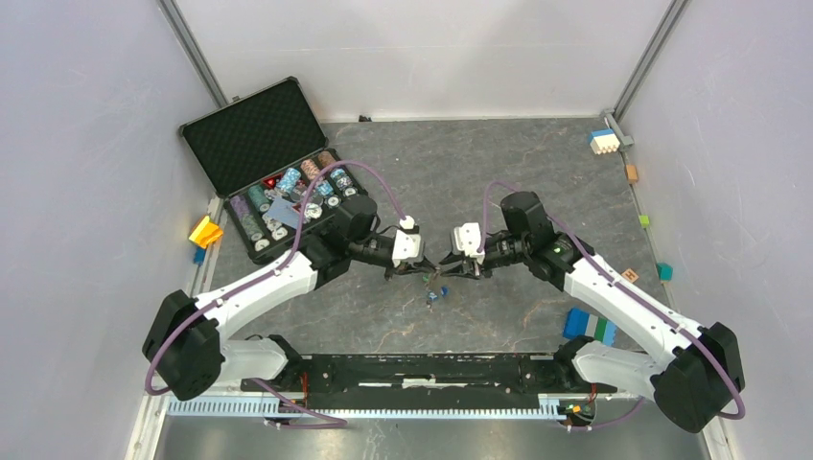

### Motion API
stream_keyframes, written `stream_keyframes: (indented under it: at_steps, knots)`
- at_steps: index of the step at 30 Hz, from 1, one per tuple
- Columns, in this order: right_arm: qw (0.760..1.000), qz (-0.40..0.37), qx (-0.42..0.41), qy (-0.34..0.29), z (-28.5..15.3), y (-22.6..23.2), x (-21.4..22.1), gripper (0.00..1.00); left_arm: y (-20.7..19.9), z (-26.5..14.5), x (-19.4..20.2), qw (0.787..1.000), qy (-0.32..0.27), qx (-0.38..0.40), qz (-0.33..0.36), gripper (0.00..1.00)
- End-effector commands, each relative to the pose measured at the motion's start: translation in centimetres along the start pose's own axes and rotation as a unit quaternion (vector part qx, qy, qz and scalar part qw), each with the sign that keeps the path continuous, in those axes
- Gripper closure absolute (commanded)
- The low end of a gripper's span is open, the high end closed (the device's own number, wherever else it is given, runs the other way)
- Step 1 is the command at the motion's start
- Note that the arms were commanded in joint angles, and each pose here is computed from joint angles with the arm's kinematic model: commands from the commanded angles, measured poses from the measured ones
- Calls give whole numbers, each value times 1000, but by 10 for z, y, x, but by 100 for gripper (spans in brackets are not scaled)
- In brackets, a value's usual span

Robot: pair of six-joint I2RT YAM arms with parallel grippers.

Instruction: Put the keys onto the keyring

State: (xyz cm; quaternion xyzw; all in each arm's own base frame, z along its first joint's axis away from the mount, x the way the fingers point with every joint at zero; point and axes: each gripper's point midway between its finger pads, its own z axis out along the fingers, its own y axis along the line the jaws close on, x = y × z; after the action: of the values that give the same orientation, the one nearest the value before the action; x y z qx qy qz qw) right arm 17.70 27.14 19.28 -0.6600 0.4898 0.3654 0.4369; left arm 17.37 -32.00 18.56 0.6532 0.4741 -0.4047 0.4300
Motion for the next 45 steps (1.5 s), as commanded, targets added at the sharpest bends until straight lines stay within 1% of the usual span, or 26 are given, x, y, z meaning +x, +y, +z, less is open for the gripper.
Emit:
stream_keyframes:
  at_steps: [1,8,13,20,25,28,30,34,35,36,45]
  knots:
    - [999,-18,27,8,-4,-15,-9,69,23,3,-17,998,-31,-46,-33,98]
    - [999,4,34,25,-2,-16,4,69,32,0,-15,995,-21,-80,-52,98]
    - [998,19,39,42,-2,-15,15,66,36,-3,-16,993,-25,-101,-59,98]
    - [994,31,69,74,-6,-18,32,63,39,-8,-20,991,-27,-118,-62,98]
    - [994,48,65,77,-3,-13,42,62,44,-9,-23,988,-33,-133,-74,98]
    - [993,52,76,77,-3,-17,43,68,47,-9,-24,986,-36,-140,-84,98]
    - [992,51,85,77,-4,-20,43,75,50,-10,-24,984,-38,-149,-87,98]
    - [991,52,106,65,-6,-27,35,95,55,-9,-23,982,-37,-160,-95,98]
    - [990,53,112,62,-6,-30,33,99,56,-9,-23,981,-36,-162,-96,98]
    - [990,53,117,61,-7,-32,31,100,58,-9,-21,981,-34,-165,-98,98]
    - [986,73,139,60,-9,-45,22,100,72,-8,-18,975,-23,-190,-110,98]
